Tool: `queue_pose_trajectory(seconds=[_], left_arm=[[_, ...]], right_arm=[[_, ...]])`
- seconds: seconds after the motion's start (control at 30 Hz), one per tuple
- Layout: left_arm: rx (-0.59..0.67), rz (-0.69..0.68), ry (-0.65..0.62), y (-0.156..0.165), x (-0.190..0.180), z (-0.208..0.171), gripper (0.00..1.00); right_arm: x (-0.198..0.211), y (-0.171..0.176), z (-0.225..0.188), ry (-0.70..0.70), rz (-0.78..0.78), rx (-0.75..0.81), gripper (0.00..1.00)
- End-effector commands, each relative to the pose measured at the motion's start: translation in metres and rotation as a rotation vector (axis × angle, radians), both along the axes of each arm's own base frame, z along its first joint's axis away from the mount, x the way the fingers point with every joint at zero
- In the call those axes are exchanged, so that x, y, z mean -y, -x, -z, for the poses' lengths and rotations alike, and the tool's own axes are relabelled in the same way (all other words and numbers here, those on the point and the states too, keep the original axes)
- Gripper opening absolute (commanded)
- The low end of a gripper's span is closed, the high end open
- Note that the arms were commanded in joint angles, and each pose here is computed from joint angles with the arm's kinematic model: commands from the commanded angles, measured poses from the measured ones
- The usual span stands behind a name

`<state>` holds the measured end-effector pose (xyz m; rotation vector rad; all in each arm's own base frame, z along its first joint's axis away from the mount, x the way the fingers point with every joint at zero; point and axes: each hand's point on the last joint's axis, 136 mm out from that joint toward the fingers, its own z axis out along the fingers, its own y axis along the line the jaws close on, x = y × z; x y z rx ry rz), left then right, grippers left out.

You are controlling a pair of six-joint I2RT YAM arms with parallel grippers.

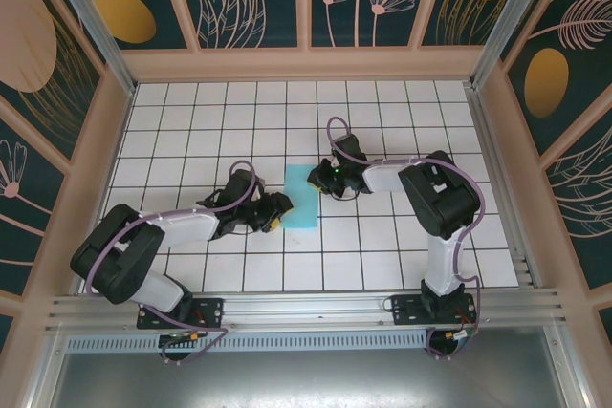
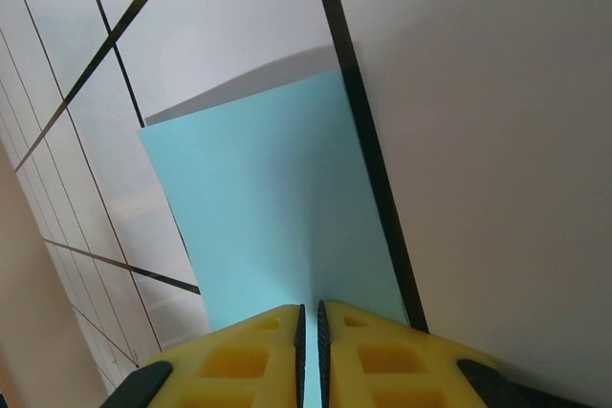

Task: Fold a paper plane with a square sheet of paper (pick it up from the middle)
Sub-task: Fold the triangle a second time at the center of the table.

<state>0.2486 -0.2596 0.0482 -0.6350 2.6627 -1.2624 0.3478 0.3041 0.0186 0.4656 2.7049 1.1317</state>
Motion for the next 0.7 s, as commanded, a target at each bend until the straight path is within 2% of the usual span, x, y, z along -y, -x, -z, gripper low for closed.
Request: queue_pose_trajectory(seconds=[0.0,0.2,0.33,0.57,0.67], left_arm=[[0.076,0.050,0.076,-0.006,0.015,-0.014,0.52],[0.105,0.063,0.066,-0.008,0.016,-0.010,0.48],[0.095,0.058,0.039,-0.004,0.010,-0.002,0.45],[0.078,0.062,0.043,0.002,0.008,0.005,0.40],[0.072,0.067,0.046,0.003,0.009,0.007,0.38]], right_arm=[[0.019,0.013,0.023,0.066,0.007,-0.040,0.15],[0.006,-0.005,-0.028,-0.049,-0.098,0.133,0.15],[0.003,0.008,-0.052,-0.075,-0.177,0.184,0.15],[0.014,0.050,-0.036,-0.062,-0.227,0.097,0.11],[0.003,0.063,-0.030,-0.059,-0.274,0.078,0.08]])
